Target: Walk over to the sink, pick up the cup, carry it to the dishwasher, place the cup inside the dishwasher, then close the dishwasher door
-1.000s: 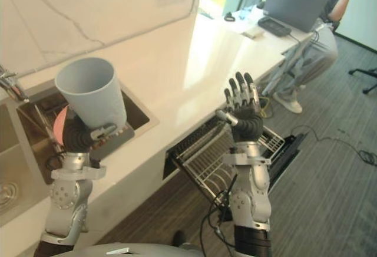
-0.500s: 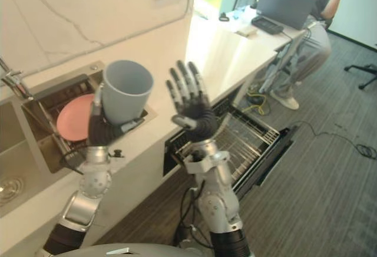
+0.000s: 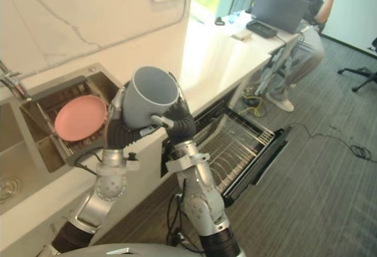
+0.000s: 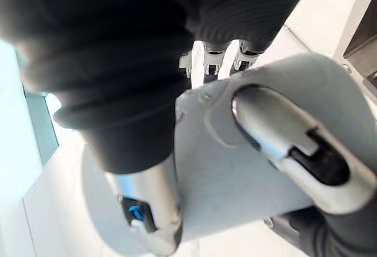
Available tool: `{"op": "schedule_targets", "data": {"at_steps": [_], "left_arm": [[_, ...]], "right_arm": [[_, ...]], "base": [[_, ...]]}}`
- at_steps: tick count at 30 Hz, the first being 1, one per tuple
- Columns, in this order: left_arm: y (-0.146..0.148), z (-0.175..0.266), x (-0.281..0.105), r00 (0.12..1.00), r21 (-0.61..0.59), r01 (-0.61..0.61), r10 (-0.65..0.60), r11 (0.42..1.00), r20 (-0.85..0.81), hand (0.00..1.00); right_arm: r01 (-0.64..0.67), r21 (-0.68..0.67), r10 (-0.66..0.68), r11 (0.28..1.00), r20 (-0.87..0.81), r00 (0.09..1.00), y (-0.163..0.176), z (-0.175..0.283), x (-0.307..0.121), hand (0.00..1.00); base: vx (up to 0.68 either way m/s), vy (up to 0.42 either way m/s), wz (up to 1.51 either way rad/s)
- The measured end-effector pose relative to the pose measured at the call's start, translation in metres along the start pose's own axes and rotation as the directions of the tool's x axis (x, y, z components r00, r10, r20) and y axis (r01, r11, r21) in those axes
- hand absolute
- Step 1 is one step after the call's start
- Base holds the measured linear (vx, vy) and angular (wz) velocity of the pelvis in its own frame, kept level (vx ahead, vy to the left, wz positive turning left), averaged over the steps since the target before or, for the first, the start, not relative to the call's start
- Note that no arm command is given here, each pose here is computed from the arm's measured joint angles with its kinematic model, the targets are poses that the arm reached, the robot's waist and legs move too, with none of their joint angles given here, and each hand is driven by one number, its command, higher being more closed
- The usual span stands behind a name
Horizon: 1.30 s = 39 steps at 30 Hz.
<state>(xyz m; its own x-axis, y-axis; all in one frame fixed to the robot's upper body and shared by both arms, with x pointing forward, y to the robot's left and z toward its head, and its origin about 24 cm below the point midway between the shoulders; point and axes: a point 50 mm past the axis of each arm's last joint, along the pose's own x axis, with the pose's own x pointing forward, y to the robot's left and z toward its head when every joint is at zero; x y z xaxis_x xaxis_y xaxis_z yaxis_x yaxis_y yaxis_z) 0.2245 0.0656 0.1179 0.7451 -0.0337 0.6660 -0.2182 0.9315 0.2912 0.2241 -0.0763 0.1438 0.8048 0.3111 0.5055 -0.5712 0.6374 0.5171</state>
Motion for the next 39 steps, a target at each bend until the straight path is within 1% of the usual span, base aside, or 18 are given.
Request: {"op": "schedule_targets", "data": {"at_steps": [2, 6, 12, 17, 22, 27, 28, 31, 39], "left_arm": [[-0.002, -0.002, -0.001, 1.000, 0.022, 0.013, -0.013, 1.000, -0.007, 1.00], [-0.004, -0.003, -0.002, 0.999, 0.028, 0.023, -0.023, 0.999, -0.023, 1.00], [-0.006, -0.003, -0.003, 0.999, 0.033, 0.029, -0.029, 0.999, -0.028, 1.00], [-0.007, -0.005, -0.004, 0.999, 0.072, 0.036, -0.034, 0.997, -0.023, 1.00], [-0.010, -0.009, -0.007, 0.998, 0.112, 0.057, -0.054, 0.992, -0.028, 1.00], [-0.012, -0.010, -0.009, 0.997, 0.113, 0.069, -0.065, 0.991, -0.034, 1.00], [-0.013, -0.010, -0.009, 0.997, 0.113, 0.071, -0.068, 0.991, -0.035, 1.00], [-0.013, -0.012, -0.010, 0.997, 0.118, 0.074, -0.069, 0.990, -0.042, 1.00], [-0.013, -0.017, -0.013, 0.995, 0.131, 0.087, -0.080, 0.987, -0.058, 1.00]], "right_arm": [[0.023, -0.028, -0.024, 0.999, -0.009, 1.000, 0.000, -0.002, 0.000, 0.00], [0.043, -0.062, -0.046, 0.997, -0.044, 0.998, -0.001, -0.010, 0.000, 0.00], [0.056, -0.063, -0.059, 0.996, -0.048, 0.997, 0.000, -0.011, 0.000, 0.00], [0.077, -0.063, -0.080, 0.995, -0.055, 0.995, 0.000, -0.013, 0.000, 0.00], [0.102, -0.100, -0.107, 0.990, -0.053, 0.993, -0.001, -0.013, -0.001, 0.00], [0.100, -0.119, -0.108, 0.988, -0.062, 0.992, -0.003, -0.012, -0.002, 0.00], [0.099, -0.124, -0.107, 0.987, -0.064, 0.992, -0.004, -0.012, -0.002, 1.00], [0.088, -0.136, -0.098, 0.987, -0.073, 0.992, -0.004, -0.012, -0.001, 1.00], [0.109, -0.150, -0.125, 0.983, -0.098, 0.987, -0.007, -0.013, -0.001, 1.00]], "base": [[0.00, 0.000, 0.00], [0.00, 0.000, 0.00], [0.00, 0.000, 0.00], [0.00, 0.000, 0.00], [0.00, 0.000, 0.00], [0.00, 0.000, 0.00], [0.00, 0.000, 0.00], [0.00, 0.000, 0.00], [0.00, 0.000, 0.00]]}}
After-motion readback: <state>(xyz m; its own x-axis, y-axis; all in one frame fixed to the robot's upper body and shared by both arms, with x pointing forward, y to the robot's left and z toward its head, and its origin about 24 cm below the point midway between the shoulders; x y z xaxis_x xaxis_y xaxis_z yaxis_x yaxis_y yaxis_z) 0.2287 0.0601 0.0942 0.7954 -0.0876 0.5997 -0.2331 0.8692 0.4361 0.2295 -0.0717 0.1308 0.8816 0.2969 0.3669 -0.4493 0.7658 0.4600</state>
